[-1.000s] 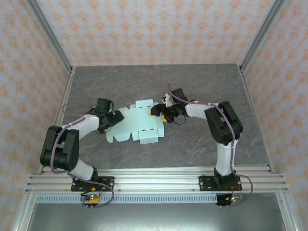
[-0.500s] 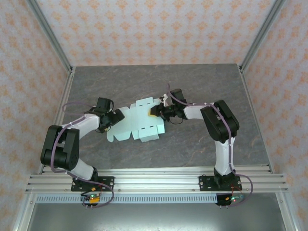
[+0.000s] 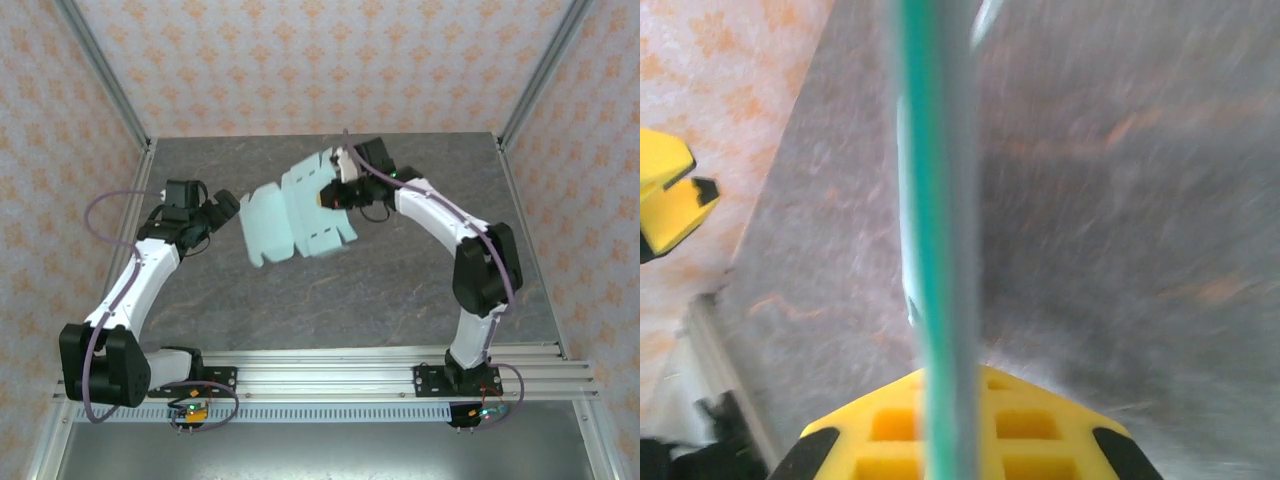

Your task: Fold the paper box

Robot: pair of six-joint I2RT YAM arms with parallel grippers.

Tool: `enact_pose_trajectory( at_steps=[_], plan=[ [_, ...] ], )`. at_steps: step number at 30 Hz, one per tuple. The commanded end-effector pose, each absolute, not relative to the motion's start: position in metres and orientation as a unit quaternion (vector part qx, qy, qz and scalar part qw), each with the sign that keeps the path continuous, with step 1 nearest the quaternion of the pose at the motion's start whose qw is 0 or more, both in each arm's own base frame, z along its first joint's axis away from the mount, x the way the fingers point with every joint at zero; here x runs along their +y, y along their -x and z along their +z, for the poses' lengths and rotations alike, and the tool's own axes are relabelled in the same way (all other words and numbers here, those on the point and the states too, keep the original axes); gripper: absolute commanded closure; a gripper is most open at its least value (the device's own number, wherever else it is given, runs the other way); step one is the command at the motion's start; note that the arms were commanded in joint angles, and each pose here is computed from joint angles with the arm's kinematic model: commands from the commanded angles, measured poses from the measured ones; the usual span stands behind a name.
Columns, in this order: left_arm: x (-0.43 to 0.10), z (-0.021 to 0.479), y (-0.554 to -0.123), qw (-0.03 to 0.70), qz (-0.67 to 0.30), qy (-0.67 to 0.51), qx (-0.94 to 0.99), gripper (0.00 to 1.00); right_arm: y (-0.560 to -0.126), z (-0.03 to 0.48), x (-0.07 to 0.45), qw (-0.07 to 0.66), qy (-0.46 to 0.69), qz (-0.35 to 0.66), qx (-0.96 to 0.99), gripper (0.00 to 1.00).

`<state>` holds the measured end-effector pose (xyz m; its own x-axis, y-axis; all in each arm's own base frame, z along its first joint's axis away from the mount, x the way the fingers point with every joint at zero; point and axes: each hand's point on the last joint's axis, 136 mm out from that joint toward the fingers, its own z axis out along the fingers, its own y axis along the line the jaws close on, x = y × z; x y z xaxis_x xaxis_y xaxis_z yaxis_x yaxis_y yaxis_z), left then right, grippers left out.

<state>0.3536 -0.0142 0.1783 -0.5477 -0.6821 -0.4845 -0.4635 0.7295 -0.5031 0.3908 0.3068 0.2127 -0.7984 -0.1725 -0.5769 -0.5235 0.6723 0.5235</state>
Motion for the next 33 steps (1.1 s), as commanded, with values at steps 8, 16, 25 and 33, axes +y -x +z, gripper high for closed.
enact_pose_trajectory(
  at_steps=[8,16,25,33],
  plan=[
    [0.003,0.173,-0.332,0.341,-0.156,0.382,0.845,0.00,-0.361,0.259,0.277,0.380,0.410,-0.071,0.826,0.90],
    [-0.015,0.140,-0.340,0.292,-0.196,0.368,0.861,0.00,-0.288,0.128,0.310,0.275,0.449,-0.016,0.850,0.53],
    [-0.075,0.093,-0.356,0.239,-0.243,0.271,0.900,0.00,-0.288,0.151,0.276,0.349,0.245,0.096,0.899,0.28],
    [-0.112,0.072,-0.370,0.210,-0.161,0.162,0.951,0.10,-0.314,0.133,0.211,0.315,-0.077,0.169,0.931,0.25]
  ],
)
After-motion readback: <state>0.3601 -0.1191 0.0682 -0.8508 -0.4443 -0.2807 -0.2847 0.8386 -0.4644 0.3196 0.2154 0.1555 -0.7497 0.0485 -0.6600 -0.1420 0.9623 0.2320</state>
